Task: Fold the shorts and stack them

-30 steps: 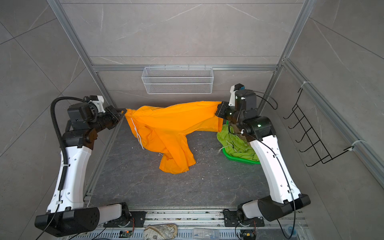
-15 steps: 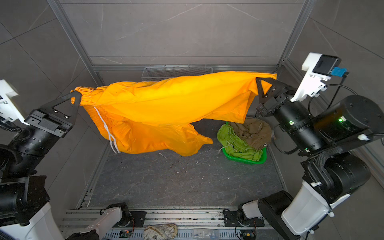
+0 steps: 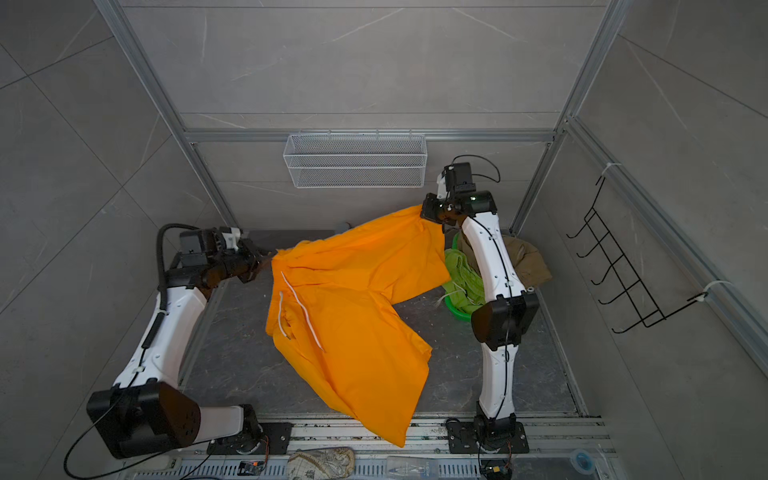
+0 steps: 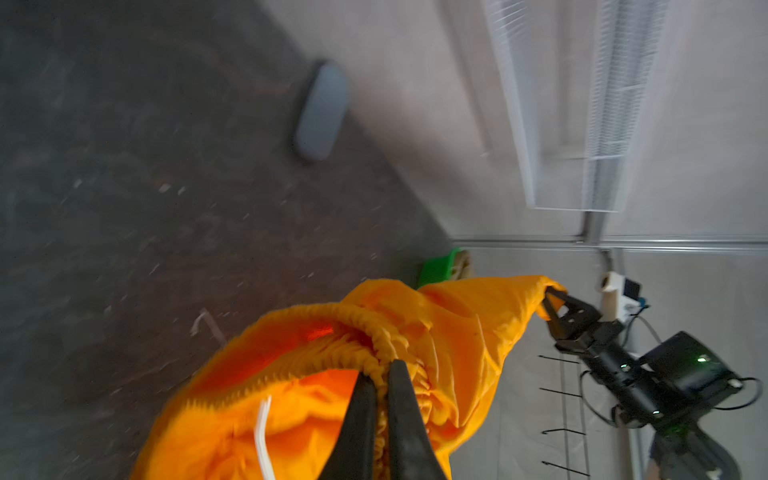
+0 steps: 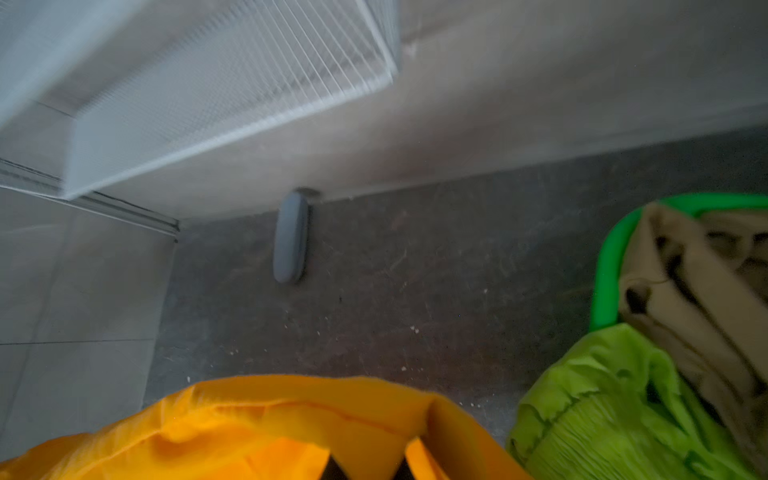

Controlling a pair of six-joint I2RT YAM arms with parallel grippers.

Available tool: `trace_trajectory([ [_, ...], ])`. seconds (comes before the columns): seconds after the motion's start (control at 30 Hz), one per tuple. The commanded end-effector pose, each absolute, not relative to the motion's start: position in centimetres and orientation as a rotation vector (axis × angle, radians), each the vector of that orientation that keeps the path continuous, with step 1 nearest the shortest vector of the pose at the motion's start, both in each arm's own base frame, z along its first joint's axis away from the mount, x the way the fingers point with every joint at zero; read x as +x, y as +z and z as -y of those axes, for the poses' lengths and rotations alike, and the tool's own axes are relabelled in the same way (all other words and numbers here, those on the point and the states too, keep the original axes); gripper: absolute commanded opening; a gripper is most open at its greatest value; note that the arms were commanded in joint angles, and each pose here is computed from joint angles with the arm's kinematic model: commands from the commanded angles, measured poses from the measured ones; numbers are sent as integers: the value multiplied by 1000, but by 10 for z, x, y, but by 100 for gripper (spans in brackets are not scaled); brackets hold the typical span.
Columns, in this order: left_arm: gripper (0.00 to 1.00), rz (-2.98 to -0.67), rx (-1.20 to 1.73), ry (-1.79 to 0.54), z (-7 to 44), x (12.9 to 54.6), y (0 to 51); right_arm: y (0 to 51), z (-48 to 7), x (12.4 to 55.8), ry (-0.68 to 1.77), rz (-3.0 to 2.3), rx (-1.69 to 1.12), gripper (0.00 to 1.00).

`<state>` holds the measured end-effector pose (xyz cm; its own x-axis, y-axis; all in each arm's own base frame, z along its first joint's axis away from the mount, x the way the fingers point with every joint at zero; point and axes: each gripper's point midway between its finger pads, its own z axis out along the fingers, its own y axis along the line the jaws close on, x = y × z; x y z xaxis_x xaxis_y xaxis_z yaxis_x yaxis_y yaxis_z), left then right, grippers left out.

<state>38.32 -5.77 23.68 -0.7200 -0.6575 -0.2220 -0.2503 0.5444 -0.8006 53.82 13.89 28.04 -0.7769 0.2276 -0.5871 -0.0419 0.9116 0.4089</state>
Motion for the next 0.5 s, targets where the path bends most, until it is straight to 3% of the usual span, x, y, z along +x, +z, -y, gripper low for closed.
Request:
trace_trajectory([
  [0.0, 0, -2257, -674, -907, 36, 391, 220, 303, -115, 558, 466, -2294, 205, 0],
  [0.2, 0, -2349, -759, -987, 42, 407, 174, 277, -145, 573, 466, -2330, 164, 0],
  [0.47, 0, -2283, -751, -933, 26, 450, 212, 314, -179, 539, 485, -2325, 62, 0],
])
